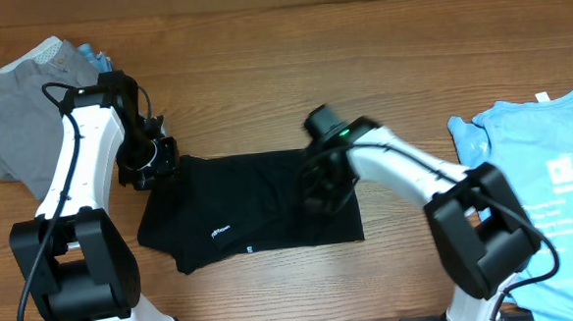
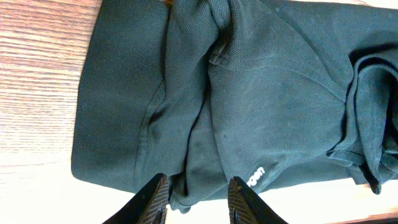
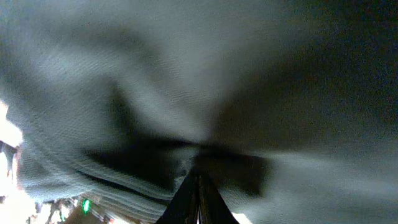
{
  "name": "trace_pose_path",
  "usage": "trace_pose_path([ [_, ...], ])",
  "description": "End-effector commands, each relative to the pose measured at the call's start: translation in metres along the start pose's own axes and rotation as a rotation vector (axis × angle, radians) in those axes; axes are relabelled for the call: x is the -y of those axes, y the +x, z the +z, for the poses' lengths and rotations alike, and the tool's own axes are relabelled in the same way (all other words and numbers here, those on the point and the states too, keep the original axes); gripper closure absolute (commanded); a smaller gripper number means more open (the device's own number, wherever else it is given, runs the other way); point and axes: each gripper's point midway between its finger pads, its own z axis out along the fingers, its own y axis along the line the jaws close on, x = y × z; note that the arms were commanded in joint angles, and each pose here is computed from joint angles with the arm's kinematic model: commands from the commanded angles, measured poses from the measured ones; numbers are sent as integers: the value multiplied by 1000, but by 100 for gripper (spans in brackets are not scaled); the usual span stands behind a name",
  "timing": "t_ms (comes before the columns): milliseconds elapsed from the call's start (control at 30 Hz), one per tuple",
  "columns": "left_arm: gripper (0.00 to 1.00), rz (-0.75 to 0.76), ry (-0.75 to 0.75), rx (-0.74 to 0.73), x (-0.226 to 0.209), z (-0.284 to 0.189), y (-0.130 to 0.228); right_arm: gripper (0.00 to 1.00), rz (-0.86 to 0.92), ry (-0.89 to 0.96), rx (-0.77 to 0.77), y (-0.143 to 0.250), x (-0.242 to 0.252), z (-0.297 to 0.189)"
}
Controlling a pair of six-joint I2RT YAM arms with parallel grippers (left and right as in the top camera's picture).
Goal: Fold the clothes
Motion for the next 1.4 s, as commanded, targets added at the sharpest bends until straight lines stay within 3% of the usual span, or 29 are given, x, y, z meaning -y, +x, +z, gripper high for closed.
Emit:
trace_pose_path([
  [0, 65, 26, 7, 37, 2, -12, -2, 96, -144, -128, -146, 43, -44, 17],
  [167, 65, 26, 6, 35, 2, -12, -1, 96, -282, -97, -191, 67, -62, 16],
  [300, 65, 26, 6, 33, 2, -12, -1, 96, -288, 54, -77, 49, -51, -7],
  [400, 65, 26, 5, 32, 2, -12, -1, 96, -283, 66, 26, 29, -53, -36],
  [433, 65, 26, 5, 33, 2, -12, -1, 91, -281, 53, 47, 24, -54, -45],
  [533, 65, 26, 5, 35, 2, -12, -1, 50, -256, 38, 68, 13, -45, -61],
  [600, 65, 27, 6, 42, 2, -12, -3, 32, -268, 52, 57, 10, -32, -62],
  [800, 65, 28, 7, 49, 2, -12, -5, 15, -297, 78, 3, 14, -6, -47],
  [833, 65, 28, 7, 49, 2, -12, -5, 18, -296, 80, -2, 15, -4, -44],
  [933, 65, 28, 7, 49, 2, -12, -5, 63, -229, 88, 14, 13, 2, -37],
  [967, 65, 28, 7, 49, 2, -12, -5, 72, -172, 102, 32, 9, 5, -35],
  [1067, 65, 27, 8, 48, 2, -12, -5, 76, -73, 95, 89, -3, 9, -29],
  [1200, 66, 27, 7, 48, 2, -12, -5, 89, 6, 57, 109, -10, 10, -15],
  [1367, 65, 28, 7, 47, 2, -12, -4, 96, 79, -62, -80, 25, -5, 5],
])
